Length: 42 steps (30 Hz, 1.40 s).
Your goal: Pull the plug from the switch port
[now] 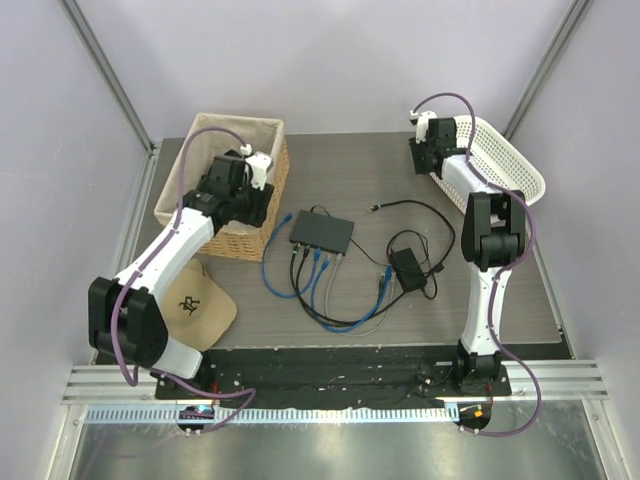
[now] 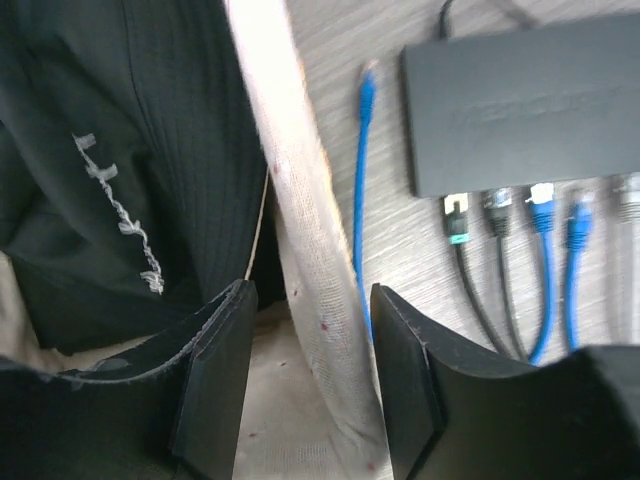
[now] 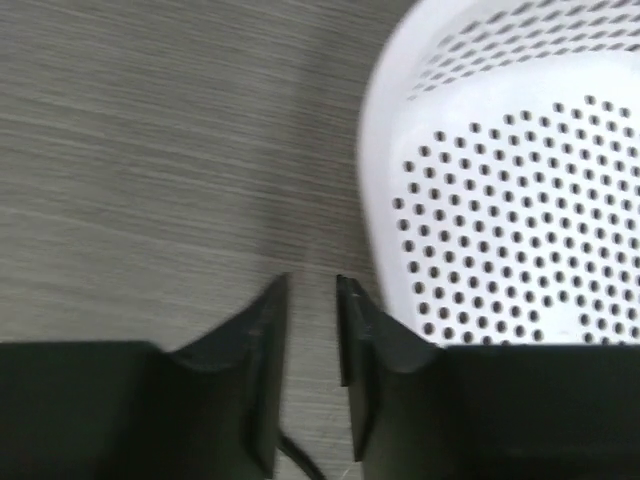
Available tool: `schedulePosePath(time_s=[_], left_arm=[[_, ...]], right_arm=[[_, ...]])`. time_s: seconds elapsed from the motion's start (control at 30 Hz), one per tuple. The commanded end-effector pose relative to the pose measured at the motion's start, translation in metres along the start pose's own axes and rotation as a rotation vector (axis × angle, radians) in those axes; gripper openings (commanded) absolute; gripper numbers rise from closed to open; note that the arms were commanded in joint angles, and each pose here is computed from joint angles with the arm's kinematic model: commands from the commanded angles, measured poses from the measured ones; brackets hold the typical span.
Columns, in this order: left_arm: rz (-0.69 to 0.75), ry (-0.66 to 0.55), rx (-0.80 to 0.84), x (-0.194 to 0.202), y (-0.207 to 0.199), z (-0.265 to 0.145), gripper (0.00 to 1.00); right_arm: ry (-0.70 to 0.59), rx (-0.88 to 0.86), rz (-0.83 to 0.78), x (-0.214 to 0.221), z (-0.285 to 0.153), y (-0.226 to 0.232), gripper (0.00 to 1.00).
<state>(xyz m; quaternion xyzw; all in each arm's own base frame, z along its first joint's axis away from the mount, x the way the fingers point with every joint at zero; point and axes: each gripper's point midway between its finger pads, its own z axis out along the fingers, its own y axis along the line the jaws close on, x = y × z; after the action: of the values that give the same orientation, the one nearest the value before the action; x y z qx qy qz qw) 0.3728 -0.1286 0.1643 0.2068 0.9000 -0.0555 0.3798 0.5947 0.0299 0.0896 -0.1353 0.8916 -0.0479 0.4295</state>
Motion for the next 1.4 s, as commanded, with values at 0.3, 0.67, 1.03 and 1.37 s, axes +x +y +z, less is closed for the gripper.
schedulePosePath(time_s=[0.3,0.67,1.03,1.37], left_arm=[[-0.111,-0.11,0.175,-0.13,-0.03,0.058,0.42],[-0.24,-0.067,-0.202,-0.11,0.065,0.134,0.0],[-0.307,-0.161,-0.021,-0.135,0.093,0.101,0.0],[-0.162,0.129,0.379,-0.026,-0.068,0.061,0.07]], right_arm=[[-0.139,-0.368,0.047,-0.058,-0.106,0.14,0.4],[-0.156,-0.173,-0.006,-0.046,-0.121,0.102,0.27],[-0.1,-0.251,-0.009,-0.022,-0.116,0.119,0.32],[0.027,-0.475,-0.024,0.022,-0.107,0.165,0.34]])
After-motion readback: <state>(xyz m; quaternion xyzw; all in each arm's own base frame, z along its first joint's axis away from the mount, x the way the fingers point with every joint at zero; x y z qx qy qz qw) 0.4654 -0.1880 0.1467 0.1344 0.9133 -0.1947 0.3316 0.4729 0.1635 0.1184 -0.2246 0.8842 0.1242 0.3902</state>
